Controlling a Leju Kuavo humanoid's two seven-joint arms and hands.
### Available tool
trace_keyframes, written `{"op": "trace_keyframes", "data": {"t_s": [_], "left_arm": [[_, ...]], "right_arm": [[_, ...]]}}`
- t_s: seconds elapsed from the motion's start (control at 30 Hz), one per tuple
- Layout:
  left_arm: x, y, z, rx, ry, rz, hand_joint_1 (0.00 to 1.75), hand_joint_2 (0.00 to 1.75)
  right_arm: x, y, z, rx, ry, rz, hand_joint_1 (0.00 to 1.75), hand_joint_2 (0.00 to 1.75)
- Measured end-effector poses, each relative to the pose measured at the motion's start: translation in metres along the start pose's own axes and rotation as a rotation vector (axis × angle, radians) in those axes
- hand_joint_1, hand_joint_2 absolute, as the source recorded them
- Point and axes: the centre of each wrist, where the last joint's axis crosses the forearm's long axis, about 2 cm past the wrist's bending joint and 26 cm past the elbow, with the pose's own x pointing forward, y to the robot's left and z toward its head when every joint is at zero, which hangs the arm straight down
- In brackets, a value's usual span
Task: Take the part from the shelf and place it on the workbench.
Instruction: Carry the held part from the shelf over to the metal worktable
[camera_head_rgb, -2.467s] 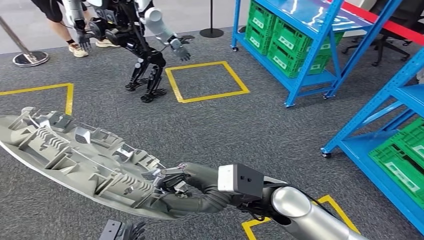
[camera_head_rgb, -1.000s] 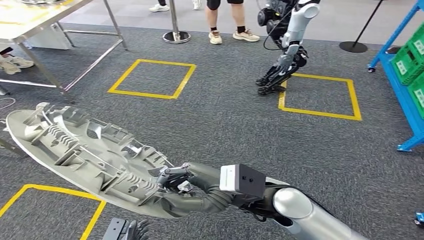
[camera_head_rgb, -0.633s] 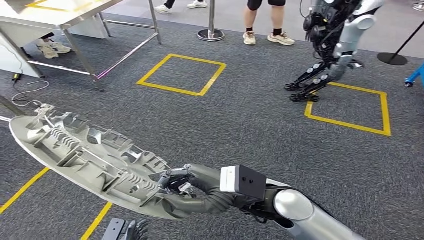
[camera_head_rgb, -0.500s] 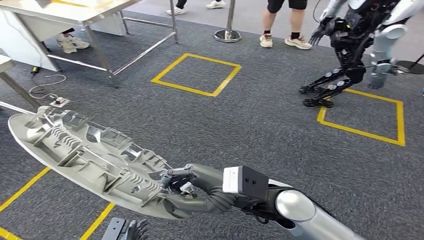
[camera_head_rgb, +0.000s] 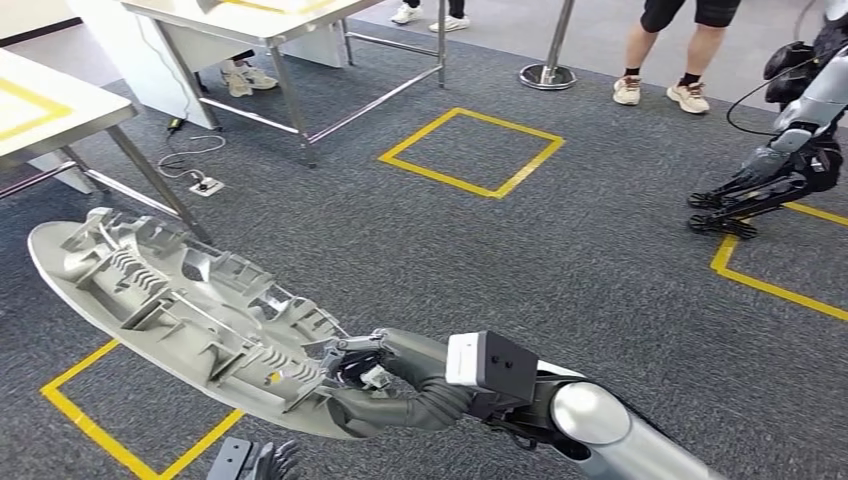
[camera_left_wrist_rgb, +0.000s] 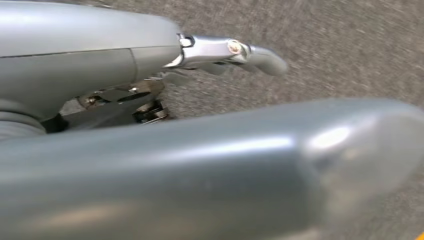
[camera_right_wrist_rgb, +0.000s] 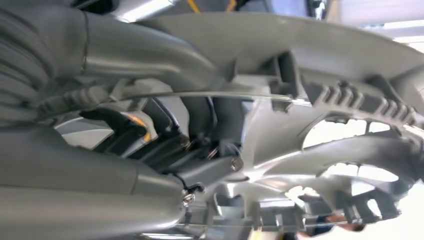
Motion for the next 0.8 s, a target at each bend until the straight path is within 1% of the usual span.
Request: {"op": "trace_keyframes", "data": {"t_s": [0.43,0.63,0.8], "left_arm": [[0.0006,-0.0003,-0.0004,0.002,-0.003,-0.003,0.0,0.0],[0.0039,-0.0018,-0.0026,-0.001,-0.01,-0.01,0.0,0.0],[0.0069,-0.0023,-0.0044,-0.004,-0.018,-0.014,0.0,0.0]], "right_arm": [[0.0019,0.0005,0.0003,0.0,-0.005,0.012,1.75,1.75],[-0.0019,0.0045,0.0083,-0.027,-0.003,0.011,1.75,1.75],[0.0008,0.0046,0.0099,-0.034,-0.012,0.019,1.75,1.75]]}}
